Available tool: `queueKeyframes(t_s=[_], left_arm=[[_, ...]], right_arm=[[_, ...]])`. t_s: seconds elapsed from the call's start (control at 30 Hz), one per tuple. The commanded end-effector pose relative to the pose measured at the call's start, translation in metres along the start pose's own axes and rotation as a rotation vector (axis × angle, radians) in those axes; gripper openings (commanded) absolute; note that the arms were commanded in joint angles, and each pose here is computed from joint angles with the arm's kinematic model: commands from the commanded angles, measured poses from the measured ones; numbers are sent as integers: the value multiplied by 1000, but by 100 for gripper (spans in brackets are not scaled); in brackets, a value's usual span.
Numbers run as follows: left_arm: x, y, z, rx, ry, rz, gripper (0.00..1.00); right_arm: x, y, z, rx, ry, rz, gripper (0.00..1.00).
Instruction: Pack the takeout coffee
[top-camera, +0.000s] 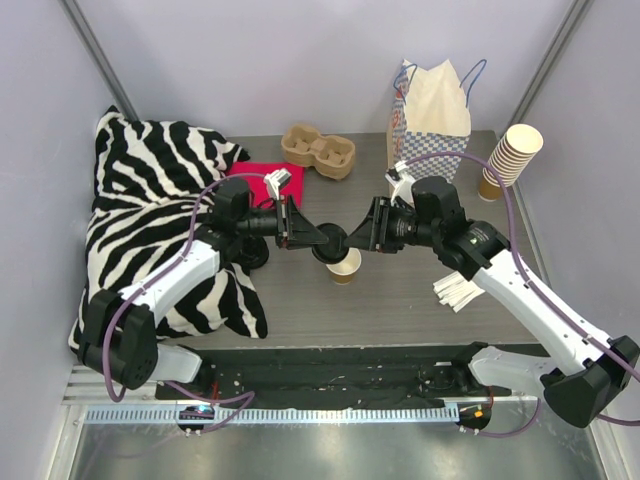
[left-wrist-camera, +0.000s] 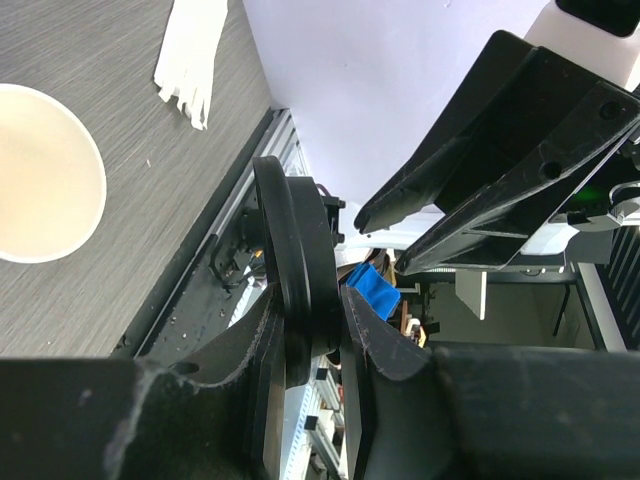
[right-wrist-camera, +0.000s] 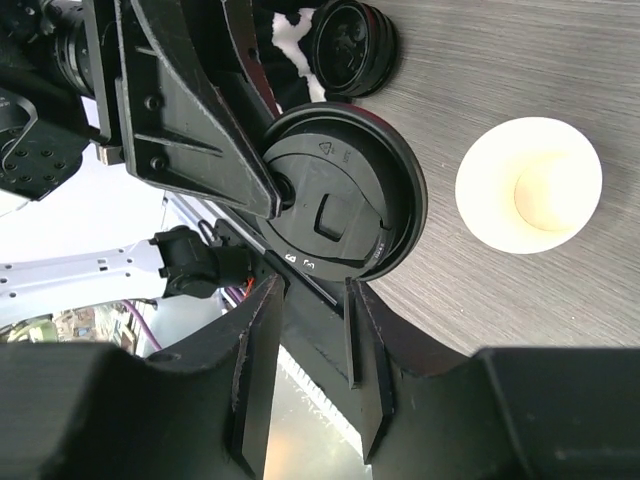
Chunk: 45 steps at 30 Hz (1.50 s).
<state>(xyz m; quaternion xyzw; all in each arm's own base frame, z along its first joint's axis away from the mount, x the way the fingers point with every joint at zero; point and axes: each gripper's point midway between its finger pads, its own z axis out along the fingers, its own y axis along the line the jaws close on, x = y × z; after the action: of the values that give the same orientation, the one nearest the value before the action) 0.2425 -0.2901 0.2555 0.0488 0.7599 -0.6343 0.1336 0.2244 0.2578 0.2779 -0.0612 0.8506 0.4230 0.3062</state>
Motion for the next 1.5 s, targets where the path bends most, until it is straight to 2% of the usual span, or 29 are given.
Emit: queueKeyframes(t_s=[0.0, 0.27, 1.07, 1.27, 1.47], left_arm=[[-14, -18, 0, 40, -33, 86, 5], [-15, -20, 1, 52, -34, 85, 3], [-15, -24, 1, 75, -41, 81, 2], [-14, -26, 0, 80, -39, 81, 2], [-13, -26, 0, 80, -37, 79, 1]], right_arm=[[-10, 2, 4, -2, -38, 12, 39], [-12, -14, 9, 72, -54, 25, 34], [-14, -17, 28, 51, -39, 105, 23], [-16, -19, 30, 54, -38, 117, 23], [-20, -21, 28, 61, -51, 129, 30]])
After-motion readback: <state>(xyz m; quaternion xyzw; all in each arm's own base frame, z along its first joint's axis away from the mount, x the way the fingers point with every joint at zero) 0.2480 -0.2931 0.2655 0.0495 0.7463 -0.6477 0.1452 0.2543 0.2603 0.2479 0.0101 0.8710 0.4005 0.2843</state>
